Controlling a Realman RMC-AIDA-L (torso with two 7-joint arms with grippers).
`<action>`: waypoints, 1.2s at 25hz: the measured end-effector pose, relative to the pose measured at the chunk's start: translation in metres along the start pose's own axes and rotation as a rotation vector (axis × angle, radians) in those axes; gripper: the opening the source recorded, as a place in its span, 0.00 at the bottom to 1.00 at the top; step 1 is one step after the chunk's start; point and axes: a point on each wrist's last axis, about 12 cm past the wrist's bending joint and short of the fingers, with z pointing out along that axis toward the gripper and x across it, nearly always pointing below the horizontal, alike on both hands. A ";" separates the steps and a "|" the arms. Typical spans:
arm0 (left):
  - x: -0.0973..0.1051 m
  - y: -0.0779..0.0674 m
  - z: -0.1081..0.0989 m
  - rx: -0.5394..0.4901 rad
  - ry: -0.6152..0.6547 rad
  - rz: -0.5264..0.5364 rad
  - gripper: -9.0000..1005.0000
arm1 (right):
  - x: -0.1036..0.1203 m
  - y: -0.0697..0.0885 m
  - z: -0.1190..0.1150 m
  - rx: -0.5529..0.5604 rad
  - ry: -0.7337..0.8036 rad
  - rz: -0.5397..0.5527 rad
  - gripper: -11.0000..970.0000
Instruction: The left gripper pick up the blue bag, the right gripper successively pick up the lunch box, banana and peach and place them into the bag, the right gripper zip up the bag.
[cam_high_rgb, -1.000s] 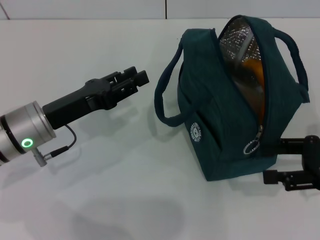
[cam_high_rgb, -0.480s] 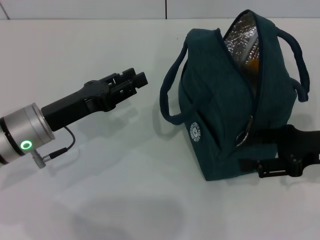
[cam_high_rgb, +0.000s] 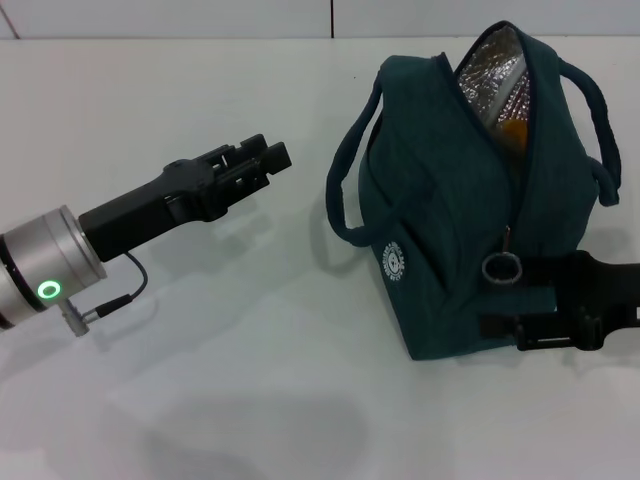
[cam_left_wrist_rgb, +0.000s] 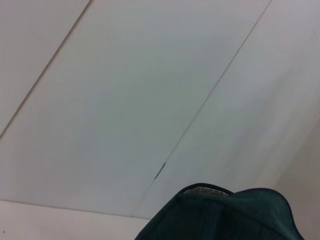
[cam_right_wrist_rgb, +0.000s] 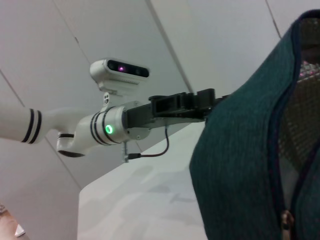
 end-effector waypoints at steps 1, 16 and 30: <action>0.000 0.000 0.000 -0.001 -0.001 -0.001 0.51 | 0.001 0.000 -0.001 0.007 -0.009 0.005 0.69; 0.000 0.000 -0.002 -0.005 -0.005 -0.001 0.51 | 0.000 0.000 -0.005 0.031 -0.059 0.000 0.66; 0.000 0.000 -0.002 -0.006 -0.005 -0.001 0.51 | 0.003 -0.004 -0.008 0.074 -0.055 0.001 0.30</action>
